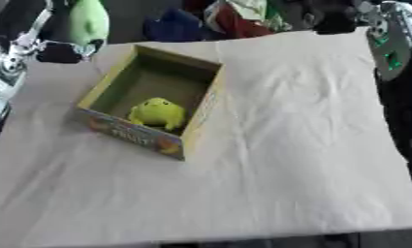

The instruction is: Pick up objects on the table and place them in the box.

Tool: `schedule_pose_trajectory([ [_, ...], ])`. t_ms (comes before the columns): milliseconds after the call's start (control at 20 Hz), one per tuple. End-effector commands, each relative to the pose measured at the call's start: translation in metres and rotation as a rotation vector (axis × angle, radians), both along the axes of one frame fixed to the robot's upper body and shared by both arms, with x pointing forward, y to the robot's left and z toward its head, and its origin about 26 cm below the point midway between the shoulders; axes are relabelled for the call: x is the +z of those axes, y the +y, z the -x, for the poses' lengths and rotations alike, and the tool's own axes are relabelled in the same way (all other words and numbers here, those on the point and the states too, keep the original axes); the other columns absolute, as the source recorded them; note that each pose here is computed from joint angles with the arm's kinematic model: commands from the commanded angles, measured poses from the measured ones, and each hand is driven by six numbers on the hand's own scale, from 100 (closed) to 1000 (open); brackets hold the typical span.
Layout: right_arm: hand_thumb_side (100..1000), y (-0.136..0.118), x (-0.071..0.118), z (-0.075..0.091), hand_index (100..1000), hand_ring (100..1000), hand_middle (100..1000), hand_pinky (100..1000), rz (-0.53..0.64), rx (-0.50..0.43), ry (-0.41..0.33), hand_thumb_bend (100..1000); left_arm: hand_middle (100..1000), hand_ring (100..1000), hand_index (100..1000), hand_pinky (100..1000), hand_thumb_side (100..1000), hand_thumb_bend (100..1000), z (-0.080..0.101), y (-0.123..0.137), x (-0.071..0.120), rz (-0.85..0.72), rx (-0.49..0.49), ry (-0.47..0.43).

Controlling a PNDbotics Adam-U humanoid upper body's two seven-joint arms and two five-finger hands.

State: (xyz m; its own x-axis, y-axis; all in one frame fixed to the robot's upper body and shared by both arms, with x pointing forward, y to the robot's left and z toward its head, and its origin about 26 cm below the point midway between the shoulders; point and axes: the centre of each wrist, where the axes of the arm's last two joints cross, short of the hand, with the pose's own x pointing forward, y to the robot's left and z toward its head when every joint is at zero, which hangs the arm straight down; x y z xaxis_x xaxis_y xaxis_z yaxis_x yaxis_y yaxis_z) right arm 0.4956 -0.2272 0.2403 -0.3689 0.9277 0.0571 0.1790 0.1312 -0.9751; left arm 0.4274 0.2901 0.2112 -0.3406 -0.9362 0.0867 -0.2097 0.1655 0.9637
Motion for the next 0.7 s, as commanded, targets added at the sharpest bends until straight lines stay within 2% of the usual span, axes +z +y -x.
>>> schedule_pose_trajectory([
  [50,426,0.000,0.012,0.000,872,805,794,700,-0.004,0.006,-0.030,128,211,265,351,576,401,439,0.001,-0.014,0.007,-0.042,-0.076,0.024],
  [150,428,0.000,0.012,0.000,872,805,793,700,-0.005,0.005,-0.029,125,227,279,367,579,399,448,0.000,-0.018,-0.001,-0.062,-0.102,0.069],
  [250,429,-0.001,0.012,0.001,872,805,793,700,-0.006,0.004,-0.029,122,288,333,431,596,411,489,0.000,-0.019,-0.010,-0.076,-0.118,0.117],
  [350,429,-0.001,0.012,0.001,872,805,792,699,-0.008,0.002,-0.030,119,380,411,521,618,417,528,0.001,-0.019,-0.015,-0.085,-0.126,0.151],
  [400,430,-0.001,0.012,0.001,871,804,791,699,-0.009,0.002,-0.030,116,454,468,594,637,420,559,0.001,-0.019,-0.017,-0.087,-0.129,0.163],
  [450,432,-0.001,0.012,0.001,871,804,791,699,-0.010,0.002,-0.030,114,478,489,623,645,422,576,0.002,-0.019,-0.019,-0.088,-0.131,0.172],
  [550,434,-0.001,0.011,0.001,871,804,791,699,-0.011,0.003,-0.028,109,574,569,724,679,471,710,0.003,-0.017,-0.022,-0.084,-0.133,0.184],
  [600,437,-0.001,0.011,0.001,871,804,791,699,-0.012,0.003,-0.027,106,630,611,769,706,529,859,0.004,-0.016,-0.023,-0.081,-0.132,0.186],
  [650,438,-0.001,0.011,0.001,871,804,790,699,-0.013,0.003,-0.026,104,658,628,786,716,550,928,0.006,-0.015,-0.022,-0.076,-0.128,0.181],
  [700,438,-0.001,0.010,0.001,870,804,789,699,-0.014,0.002,-0.026,101,702,668,813,736,608,1000,0.007,-0.013,-0.022,-0.071,-0.123,0.174],
])
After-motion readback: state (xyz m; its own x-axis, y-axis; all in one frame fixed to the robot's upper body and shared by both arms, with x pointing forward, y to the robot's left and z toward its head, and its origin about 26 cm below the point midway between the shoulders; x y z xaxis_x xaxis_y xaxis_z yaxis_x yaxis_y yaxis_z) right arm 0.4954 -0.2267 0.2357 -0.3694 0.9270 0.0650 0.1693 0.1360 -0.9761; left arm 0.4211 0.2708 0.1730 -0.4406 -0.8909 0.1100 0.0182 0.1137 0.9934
